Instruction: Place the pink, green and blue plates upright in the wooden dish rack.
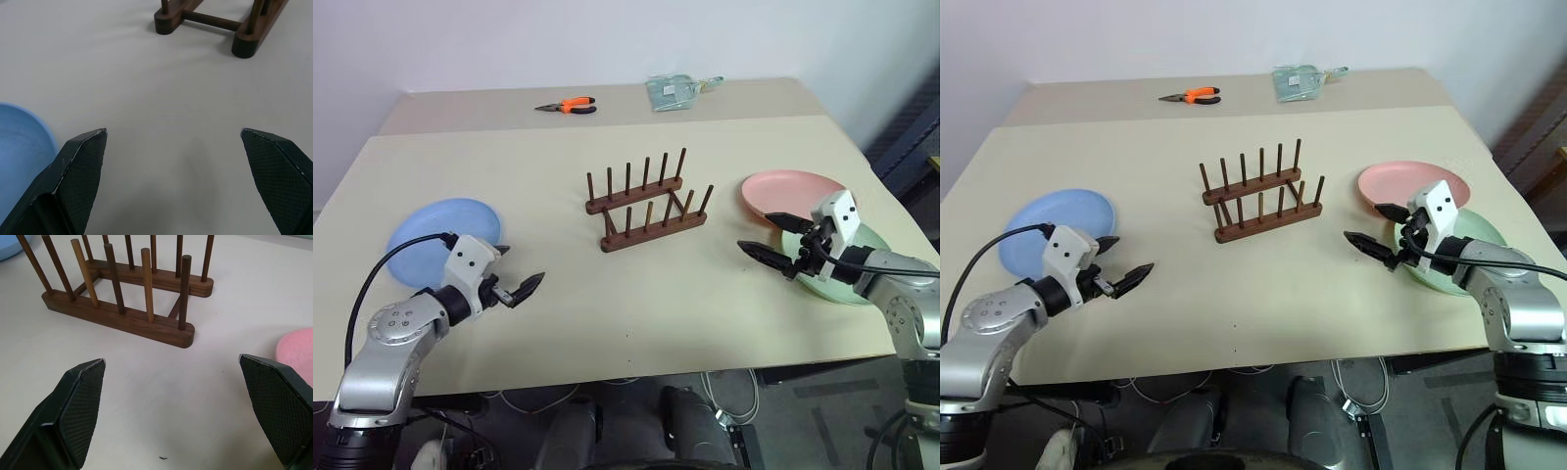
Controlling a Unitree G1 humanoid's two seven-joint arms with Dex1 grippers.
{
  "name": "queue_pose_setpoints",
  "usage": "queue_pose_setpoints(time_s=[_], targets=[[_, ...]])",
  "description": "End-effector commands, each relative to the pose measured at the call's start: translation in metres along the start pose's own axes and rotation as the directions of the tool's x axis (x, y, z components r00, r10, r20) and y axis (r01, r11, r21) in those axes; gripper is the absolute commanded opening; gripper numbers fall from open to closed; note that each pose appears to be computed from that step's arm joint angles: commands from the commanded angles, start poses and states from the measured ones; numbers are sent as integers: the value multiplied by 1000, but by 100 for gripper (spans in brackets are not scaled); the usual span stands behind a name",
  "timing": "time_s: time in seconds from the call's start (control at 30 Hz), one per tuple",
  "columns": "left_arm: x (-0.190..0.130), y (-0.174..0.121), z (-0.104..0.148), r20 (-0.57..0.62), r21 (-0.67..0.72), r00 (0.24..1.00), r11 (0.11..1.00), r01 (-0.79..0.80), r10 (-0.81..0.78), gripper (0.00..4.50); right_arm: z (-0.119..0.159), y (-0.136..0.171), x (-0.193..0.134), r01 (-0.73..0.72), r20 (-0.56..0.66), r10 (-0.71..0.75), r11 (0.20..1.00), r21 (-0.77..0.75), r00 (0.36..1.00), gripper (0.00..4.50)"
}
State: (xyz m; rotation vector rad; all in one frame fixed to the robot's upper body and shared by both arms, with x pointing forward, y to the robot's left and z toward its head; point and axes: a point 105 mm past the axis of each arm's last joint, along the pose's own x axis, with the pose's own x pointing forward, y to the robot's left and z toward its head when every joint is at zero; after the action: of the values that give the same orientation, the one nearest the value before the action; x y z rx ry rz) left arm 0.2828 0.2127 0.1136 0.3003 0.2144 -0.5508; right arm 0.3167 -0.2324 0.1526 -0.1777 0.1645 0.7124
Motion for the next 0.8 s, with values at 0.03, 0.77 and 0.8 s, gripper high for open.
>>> queue_pose_setpoints(time_s=[0.03, 0.77, 0.8], targets=[[3, -3, 13, 40, 29, 999, 1000, 12, -13, 450, 11, -2, -3, 15, 24, -14, 998, -59, 1000, 447], [131, -63, 13, -4, 58, 900, 899, 435, -436, 450, -1, 111, 39, -192, 19, 194, 979, -71, 981, 447], [137, -63, 13, -14, 82, 903, 899, 429, -430, 450, -2, 113, 39, -183, 22, 185, 981, -69, 983, 447]])
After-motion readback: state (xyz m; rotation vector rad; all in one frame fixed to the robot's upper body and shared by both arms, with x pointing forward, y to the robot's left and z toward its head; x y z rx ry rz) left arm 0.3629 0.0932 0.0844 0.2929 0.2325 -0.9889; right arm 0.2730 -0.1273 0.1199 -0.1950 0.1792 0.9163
